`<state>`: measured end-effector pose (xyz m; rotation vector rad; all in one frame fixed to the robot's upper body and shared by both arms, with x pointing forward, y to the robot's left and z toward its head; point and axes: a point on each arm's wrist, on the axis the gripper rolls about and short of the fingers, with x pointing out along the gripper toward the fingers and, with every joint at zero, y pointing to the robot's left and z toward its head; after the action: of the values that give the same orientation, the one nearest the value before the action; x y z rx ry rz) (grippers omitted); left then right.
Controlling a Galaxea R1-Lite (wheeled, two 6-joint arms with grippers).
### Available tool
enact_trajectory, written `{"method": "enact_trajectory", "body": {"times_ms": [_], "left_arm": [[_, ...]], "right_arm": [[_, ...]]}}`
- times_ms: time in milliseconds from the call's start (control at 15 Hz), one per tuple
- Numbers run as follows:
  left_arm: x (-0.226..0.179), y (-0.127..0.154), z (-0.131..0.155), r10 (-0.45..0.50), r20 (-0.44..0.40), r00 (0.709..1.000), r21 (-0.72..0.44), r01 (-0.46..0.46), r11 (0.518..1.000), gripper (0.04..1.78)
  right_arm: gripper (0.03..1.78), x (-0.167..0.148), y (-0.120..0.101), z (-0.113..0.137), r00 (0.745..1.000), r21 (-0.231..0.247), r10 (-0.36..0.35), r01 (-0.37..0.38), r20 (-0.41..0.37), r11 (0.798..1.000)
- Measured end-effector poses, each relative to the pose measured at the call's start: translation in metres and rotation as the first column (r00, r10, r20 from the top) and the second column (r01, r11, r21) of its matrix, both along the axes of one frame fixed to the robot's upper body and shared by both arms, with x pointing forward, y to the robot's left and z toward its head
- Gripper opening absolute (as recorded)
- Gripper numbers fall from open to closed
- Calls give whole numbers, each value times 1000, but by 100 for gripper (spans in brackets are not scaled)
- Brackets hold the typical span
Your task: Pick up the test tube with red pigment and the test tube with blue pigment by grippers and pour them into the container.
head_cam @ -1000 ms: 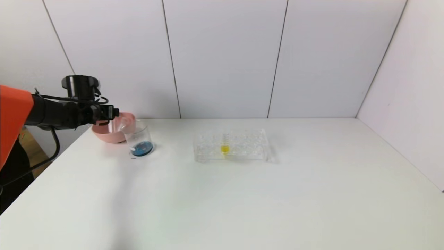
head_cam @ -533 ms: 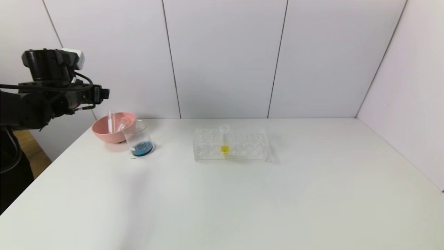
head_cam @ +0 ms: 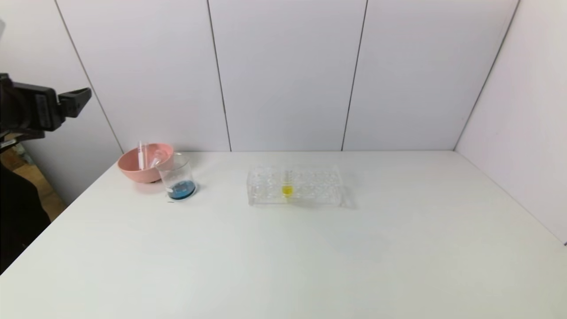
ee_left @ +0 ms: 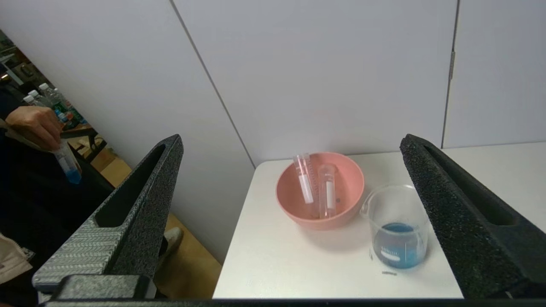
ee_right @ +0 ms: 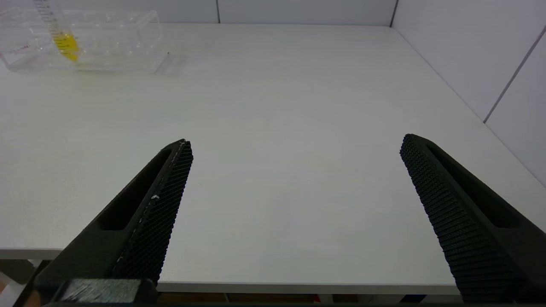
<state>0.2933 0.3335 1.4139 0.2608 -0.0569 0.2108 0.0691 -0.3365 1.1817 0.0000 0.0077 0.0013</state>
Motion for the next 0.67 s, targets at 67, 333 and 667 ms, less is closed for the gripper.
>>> {"method": "enact_trajectory", "body": {"times_ms": [67,333,667], "left_arm": [[-23,0,-4,-3,4,1000,1,3,1000,178],[-107,2,-39,-6,26,1000,15,5,1000,178],[-182,4,-103,-17,97,995,83,9,997,178]], "right_arm": [[177,0,0,0,1000,0,0,0,0,1000],[177,0,0,0,1000,0,0,0,0,1000],[177,0,0,0,1000,0,0,0,0,1000]]}}
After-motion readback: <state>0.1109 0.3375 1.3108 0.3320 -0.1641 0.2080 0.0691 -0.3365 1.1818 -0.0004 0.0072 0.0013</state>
